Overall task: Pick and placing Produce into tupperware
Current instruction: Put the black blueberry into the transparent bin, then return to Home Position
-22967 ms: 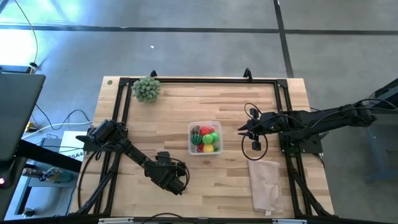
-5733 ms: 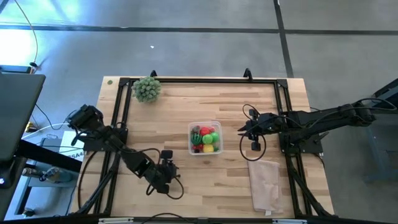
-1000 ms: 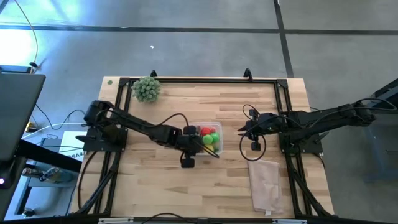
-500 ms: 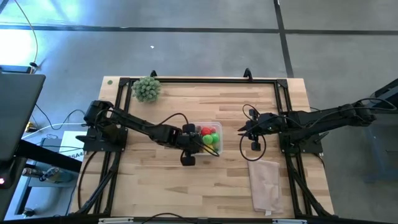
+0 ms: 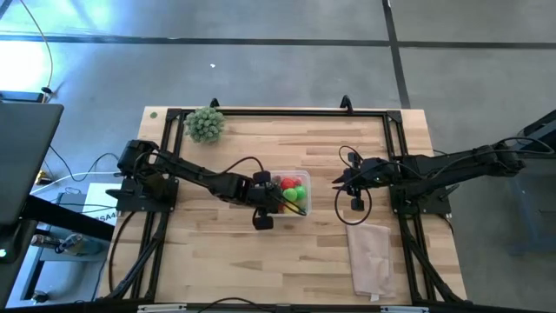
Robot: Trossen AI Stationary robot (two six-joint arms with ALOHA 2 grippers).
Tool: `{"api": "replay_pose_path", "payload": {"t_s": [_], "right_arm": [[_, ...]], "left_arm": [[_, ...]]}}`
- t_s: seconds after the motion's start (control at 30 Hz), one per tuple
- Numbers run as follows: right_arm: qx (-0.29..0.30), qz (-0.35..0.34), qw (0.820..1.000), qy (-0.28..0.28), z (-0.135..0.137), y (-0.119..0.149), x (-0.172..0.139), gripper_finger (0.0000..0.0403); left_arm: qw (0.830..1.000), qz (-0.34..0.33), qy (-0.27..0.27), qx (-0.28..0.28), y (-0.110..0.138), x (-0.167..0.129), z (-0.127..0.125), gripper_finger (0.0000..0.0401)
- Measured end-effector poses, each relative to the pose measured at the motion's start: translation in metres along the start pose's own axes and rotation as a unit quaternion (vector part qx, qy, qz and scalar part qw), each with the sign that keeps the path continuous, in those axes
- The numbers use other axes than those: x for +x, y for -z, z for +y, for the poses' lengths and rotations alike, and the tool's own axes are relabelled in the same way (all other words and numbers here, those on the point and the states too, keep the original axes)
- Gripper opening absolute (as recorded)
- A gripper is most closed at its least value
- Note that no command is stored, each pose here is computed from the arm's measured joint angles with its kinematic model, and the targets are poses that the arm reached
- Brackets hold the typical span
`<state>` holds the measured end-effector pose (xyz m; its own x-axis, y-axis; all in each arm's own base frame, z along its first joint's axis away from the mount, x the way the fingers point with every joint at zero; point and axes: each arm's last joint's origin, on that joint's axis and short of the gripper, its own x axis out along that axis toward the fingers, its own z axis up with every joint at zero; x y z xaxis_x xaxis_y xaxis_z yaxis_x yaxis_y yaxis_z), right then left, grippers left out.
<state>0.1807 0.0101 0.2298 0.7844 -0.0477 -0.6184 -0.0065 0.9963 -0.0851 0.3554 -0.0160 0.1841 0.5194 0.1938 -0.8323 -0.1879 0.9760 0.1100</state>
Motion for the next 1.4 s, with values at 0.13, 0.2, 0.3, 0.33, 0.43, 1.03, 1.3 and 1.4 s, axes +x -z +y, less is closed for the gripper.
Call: {"api": "replay_pose_path", "payload": {"t_s": [0.13, 0.2, 0.3, 0.33, 0.43, 1.03, 1.3, 1.4], "right_arm": [[0.000, 0.000, 1.000, 0.000, 0.000, 0.000, 0.000, 0.0067], [0.000, 0.000, 1.000, 0.000, 0.000, 0.000, 0.000, 0.0067], [0.000, 0.000, 1.000, 0.000, 0.000, 0.000, 0.000, 0.0067], [0.000, 0.000, 1.000, 0.000, 0.000, 0.000, 0.000, 0.0067], [0.000, 0.000, 1.000, 0.000, 0.000, 0.000, 0.000, 0.0067], [0.000, 0.000, 1.000, 0.000, 0.000, 0.000, 0.000, 0.0067], [0.000, 0.000, 1.000, 0.000, 0.000, 0.000, 0.000, 0.0067], [0.000, 0.000, 1.000, 0.000, 0.000, 0.000, 0.000, 0.0067]], "left_arm": [[1.000, 0.000, 0.000, 0.000, 0.000, 0.000, 0.000, 0.0058], [1.000, 0.000, 0.000, 0.001, 0.000, 0.000, 0.000, 0.0058], [1.000, 0.000, 0.001, 0.000, 0.000, 0.000, 0.000, 0.0065], [1.000, 0.000, 0.001, -0.002, 0.000, 0.000, 0.000, 0.0072], [1.000, 0.000, 0.000, -0.011, 0.000, 0.000, 0.000, 0.0106], [1.000, -0.016, 0.004, -0.019, -0.029, -0.021, -0.001, 0.0162], [1.000, 0.007, 0.018, -0.014, -0.070, -0.077, 0.005, 0.0120], [1.000, -0.009, 0.023, -0.016, -0.084, -0.106, 0.009, 0.0101]]}}
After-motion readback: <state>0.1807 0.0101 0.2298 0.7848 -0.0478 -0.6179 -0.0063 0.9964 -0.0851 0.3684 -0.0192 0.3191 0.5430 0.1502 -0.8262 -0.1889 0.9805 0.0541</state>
